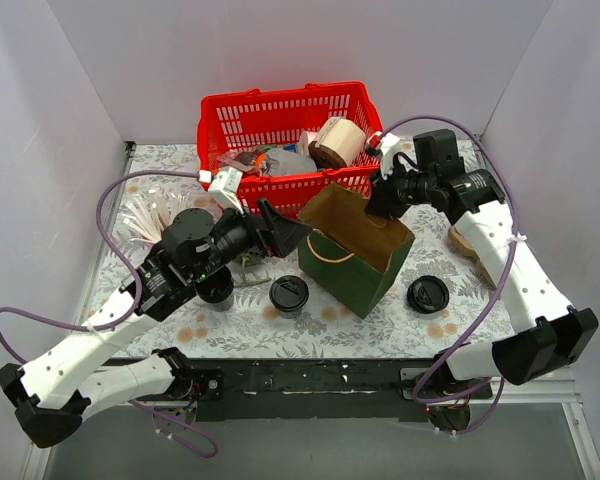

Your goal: Pack the takeout coffee

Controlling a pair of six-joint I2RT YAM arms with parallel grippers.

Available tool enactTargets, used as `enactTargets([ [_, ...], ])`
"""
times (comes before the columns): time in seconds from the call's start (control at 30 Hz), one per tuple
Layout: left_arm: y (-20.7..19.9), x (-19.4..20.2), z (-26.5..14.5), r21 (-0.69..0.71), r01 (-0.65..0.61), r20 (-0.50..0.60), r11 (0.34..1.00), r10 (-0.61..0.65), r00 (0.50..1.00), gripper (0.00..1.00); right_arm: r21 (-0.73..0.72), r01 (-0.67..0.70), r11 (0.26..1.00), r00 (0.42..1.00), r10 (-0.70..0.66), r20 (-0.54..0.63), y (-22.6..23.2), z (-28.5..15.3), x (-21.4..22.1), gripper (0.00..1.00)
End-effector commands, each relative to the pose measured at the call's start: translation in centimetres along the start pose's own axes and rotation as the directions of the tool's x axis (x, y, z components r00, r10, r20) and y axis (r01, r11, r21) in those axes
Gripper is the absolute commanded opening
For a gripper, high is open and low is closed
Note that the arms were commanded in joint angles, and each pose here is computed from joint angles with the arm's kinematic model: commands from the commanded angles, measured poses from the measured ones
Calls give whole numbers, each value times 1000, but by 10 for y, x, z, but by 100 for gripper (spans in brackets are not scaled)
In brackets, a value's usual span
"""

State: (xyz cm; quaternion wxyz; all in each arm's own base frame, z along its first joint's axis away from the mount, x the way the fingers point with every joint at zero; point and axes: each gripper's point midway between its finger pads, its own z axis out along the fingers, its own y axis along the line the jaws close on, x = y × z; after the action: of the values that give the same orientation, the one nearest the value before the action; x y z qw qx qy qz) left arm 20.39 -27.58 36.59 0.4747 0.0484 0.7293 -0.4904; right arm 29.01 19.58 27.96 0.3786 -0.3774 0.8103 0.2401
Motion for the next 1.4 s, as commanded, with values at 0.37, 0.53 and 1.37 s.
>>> enactTargets([
  [0.37,70,19,-50,-387,34,-45,921,-56,997,98,160,-52,986,987,27,156,-11,-47,-55,91],
  [0.53,83,46,-44,-420,28,-133,907,-92,987,98,107,-70,992,959,38,280,17,-74,-64,93],
  [1.37,155,41,-143,-738,312,219,598,-225,949,98,-259,351,900,934,-356,26,246,54,-28,85],
])
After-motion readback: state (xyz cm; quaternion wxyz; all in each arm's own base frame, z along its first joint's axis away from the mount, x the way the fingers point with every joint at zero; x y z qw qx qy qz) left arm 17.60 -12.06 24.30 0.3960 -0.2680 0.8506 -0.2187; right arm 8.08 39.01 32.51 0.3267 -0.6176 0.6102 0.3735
